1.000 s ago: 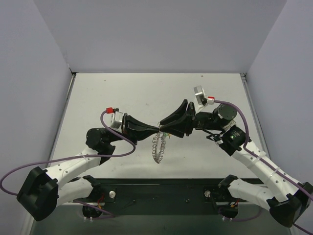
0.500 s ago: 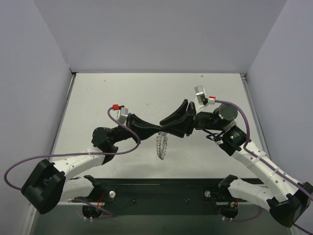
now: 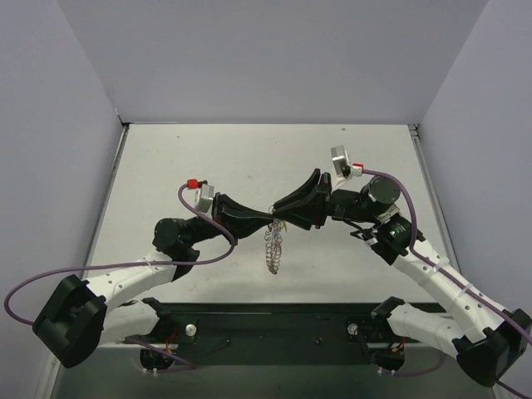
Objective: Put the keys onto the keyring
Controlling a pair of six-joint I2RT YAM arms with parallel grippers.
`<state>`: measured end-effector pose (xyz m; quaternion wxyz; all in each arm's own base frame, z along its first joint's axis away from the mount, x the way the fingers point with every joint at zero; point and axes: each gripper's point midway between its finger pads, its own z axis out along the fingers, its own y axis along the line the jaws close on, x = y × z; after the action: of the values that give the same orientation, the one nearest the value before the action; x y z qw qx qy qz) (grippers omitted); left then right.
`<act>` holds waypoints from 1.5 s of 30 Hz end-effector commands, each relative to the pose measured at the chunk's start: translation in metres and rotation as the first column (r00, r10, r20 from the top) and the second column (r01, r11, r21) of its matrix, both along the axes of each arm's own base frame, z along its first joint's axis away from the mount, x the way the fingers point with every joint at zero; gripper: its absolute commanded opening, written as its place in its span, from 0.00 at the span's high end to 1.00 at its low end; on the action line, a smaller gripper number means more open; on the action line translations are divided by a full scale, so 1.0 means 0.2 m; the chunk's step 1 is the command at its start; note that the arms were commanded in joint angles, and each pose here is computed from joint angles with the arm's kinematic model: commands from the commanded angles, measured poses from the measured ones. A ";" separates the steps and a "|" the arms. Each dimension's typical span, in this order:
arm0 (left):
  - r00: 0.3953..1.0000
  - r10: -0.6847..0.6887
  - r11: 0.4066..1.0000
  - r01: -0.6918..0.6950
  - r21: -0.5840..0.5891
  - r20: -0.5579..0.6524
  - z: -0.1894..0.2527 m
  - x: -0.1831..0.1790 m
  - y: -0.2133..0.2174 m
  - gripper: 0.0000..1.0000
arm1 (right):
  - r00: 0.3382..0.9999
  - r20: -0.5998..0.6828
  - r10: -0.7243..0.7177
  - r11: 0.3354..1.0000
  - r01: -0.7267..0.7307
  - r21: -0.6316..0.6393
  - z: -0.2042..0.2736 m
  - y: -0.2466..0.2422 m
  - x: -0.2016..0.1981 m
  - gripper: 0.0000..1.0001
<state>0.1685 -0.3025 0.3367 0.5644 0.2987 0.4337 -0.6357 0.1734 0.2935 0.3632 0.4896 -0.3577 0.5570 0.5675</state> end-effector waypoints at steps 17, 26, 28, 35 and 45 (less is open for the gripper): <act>0.938 0.067 0.952 0.042 -0.303 0.341 0.43 -0.23 0.19 1.00 | 0.999 0.043 -0.020 1.000 0.019 0.004 -0.04 -0.04 -0.03 0.75; 0.936 0.062 0.949 0.052 -0.310 0.346 0.44 -0.24 0.18 1.00 | 1.000 0.024 -0.019 1.000 0.019 -0.007 -0.08 -0.04 -0.03 0.79; 0.936 0.061 0.950 0.052 -0.309 0.346 0.44 -0.24 0.18 1.00 | 1.000 0.018 -0.018 1.000 0.018 -0.008 -0.09 -0.04 -0.03 0.79; 0.935 0.061 0.949 0.053 -0.310 0.348 0.44 -0.24 0.18 1.00 | 1.000 -0.001 0.003 1.000 -0.003 -0.003 -0.09 -0.02 -0.03 0.91; 0.936 0.054 0.950 0.059 -0.307 0.347 0.44 -0.24 0.17 1.00 | 1.000 -0.001 0.008 1.000 -0.008 0.003 -0.08 -0.02 -0.04 1.00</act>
<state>0.1628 -0.3044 0.3392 0.5632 0.3024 0.4269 -0.6396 0.1705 0.2882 0.3319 0.4707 -0.3425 0.5878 0.5618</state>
